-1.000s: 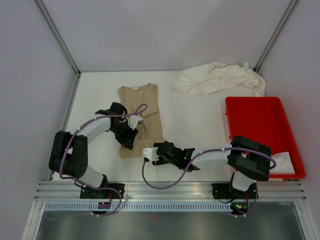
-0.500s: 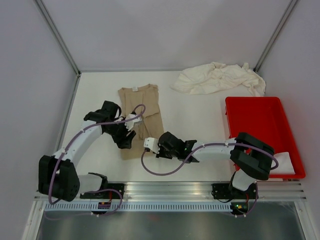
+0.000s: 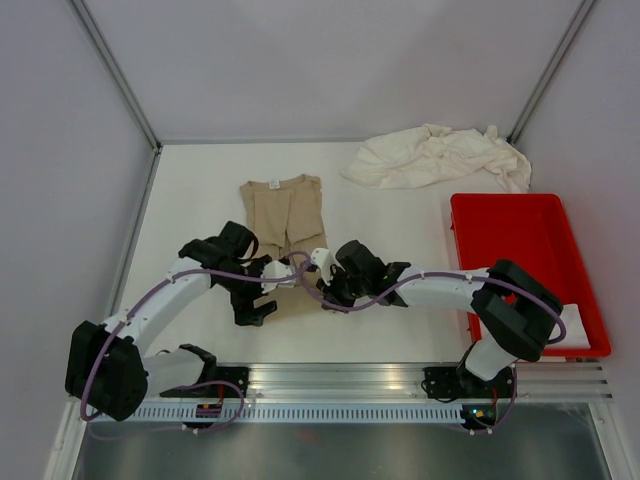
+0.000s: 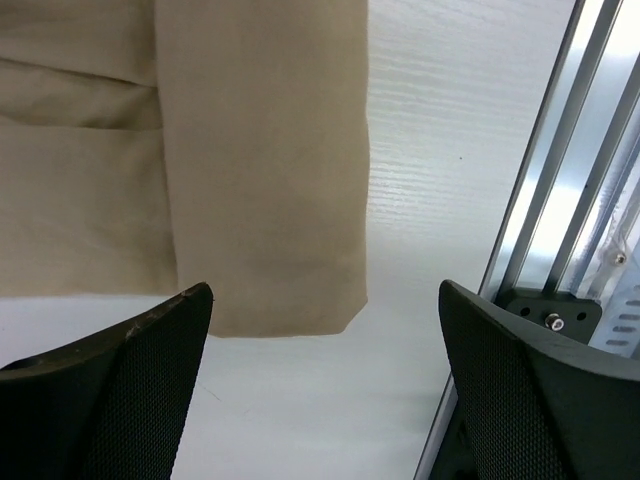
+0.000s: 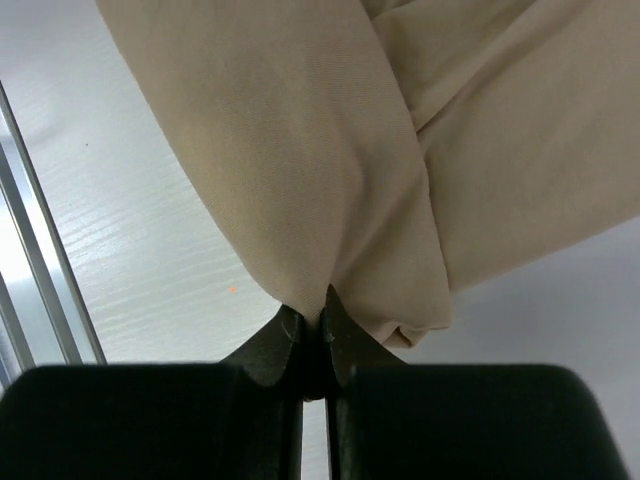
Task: Roll the t-shirts
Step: Roll the tshirt
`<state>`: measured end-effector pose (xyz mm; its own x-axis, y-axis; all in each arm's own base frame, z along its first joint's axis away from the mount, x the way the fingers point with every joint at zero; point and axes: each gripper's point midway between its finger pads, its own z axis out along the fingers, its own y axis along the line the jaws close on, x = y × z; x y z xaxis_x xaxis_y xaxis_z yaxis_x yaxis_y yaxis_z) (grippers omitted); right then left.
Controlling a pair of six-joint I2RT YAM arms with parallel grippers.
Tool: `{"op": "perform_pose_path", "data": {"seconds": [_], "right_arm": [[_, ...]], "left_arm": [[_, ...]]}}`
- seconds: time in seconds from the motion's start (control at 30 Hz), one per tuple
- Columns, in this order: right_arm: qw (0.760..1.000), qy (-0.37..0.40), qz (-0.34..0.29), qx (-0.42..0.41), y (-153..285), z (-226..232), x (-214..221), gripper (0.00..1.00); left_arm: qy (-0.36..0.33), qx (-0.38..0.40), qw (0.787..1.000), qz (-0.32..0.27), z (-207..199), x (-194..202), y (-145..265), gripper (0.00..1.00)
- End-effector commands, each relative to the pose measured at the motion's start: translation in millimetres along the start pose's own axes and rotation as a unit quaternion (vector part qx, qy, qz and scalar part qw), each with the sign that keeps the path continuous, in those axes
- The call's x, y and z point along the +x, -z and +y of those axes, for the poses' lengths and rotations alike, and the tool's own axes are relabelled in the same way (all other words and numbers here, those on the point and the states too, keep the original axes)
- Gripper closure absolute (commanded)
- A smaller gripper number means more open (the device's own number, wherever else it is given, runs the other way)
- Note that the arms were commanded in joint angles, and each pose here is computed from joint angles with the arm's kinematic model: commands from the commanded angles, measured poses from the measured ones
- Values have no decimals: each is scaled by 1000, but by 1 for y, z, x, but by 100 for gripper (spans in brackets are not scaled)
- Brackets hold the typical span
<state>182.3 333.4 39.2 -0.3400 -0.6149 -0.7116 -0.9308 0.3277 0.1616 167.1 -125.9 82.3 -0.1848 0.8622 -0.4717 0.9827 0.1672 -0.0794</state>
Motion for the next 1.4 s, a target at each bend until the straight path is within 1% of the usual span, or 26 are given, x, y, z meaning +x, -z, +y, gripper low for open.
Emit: {"op": "perform_pose_path", "data": {"seconds": [0.0,0.03,0.1,0.13,0.2,0.27,0.3,0.4,0.43,0.47,0.5,0.57,0.6,0.63,0.67,0.7,0.8,0.87,0.9,0.97,1.0,1.07,1.1,1.17,1.23,1.37], "right_arm": [[997,-40,-47,-38,10,10,-27,97],[997,-43,-48,-39,9,9,-27,97],[996,-59,-53,-43,8,9,-28,97],[996,-62,-55,-43,8,8,-28,97],[994,-73,-59,-47,7,9,-28,97],[994,-81,-60,-47,6,6,-26,97],[994,-82,-60,-46,6,5,-25,97],[994,-86,-58,-46,5,3,-24,98],[993,-89,-59,-46,6,1,-23,98],[993,-90,-60,-46,6,1,-24,98],[993,-93,-59,-48,5,1,-23,98],[993,-93,-60,-51,6,0,-24,97],[993,-92,-59,-52,6,0,-23,98],[993,-90,-59,-52,6,0,-23,98],[993,-91,-55,-51,7,-1,-21,98],[993,-89,-53,-51,8,-1,-21,97],[994,-82,-38,-59,11,2,-16,97],[994,-83,-15,-72,14,7,-9,96],[994,-72,-7,-85,16,11,-7,96],[992,-73,16,-99,20,17,3,96],[991,-75,22,-113,22,23,4,96],[986,-85,35,-137,25,33,12,96],[981,-89,33,-170,29,44,12,96],[974,-98,37,-200,31,55,17,95],[971,-106,42,-210,29,58,20,93],[968,-132,52,-205,18,42,18,88]], "left_arm": [[-35,16,999,9,-9,11,-5,0],[-28,24,999,14,-16,19,-12,0],[-40,10,999,7,-13,19,-20,0],[-26,5,1000,15,-15,27,-27,0],[-25,-36,999,21,2,30,-31,1],[-24,-54,998,33,8,38,-37,3],[-28,-71,996,36,16,39,-38,6],[-22,-84,995,48,20,44,-40,13],[-17,-92,995,45,23,41,-40,22],[-15,-91,995,42,23,40,-41,28],[-15,-89,995,40,23,39,-42,38],[-9,-87,995,36,22,37,-43,50],[-8,-87,996,37,22,37,-43,63],[-6,-88,995,36,22,37,-43,72],[-6,-88,995,39,21,38,-42,83],[-5,-87,995,42,20,40,-41,97],[-24,-64,996,54,11,43,-37,98],[-58,-49,995,59,9,40,-29,98],[-77,-12,994,73,-4,47,-26,98],[-86,16,993,83,-12,48,-20,98],[-93,52,990,92,-25,52,-14,98],[-93,91,987,91,-39,53,-13,98],[-95,115,984,96,-49,57,-9,98],[-95,142,982,82,-58,52,-7,98],[-92,158,980,73,-61,52,-4,98],[-57,168,982,67,-44,57,-4,98]]}}
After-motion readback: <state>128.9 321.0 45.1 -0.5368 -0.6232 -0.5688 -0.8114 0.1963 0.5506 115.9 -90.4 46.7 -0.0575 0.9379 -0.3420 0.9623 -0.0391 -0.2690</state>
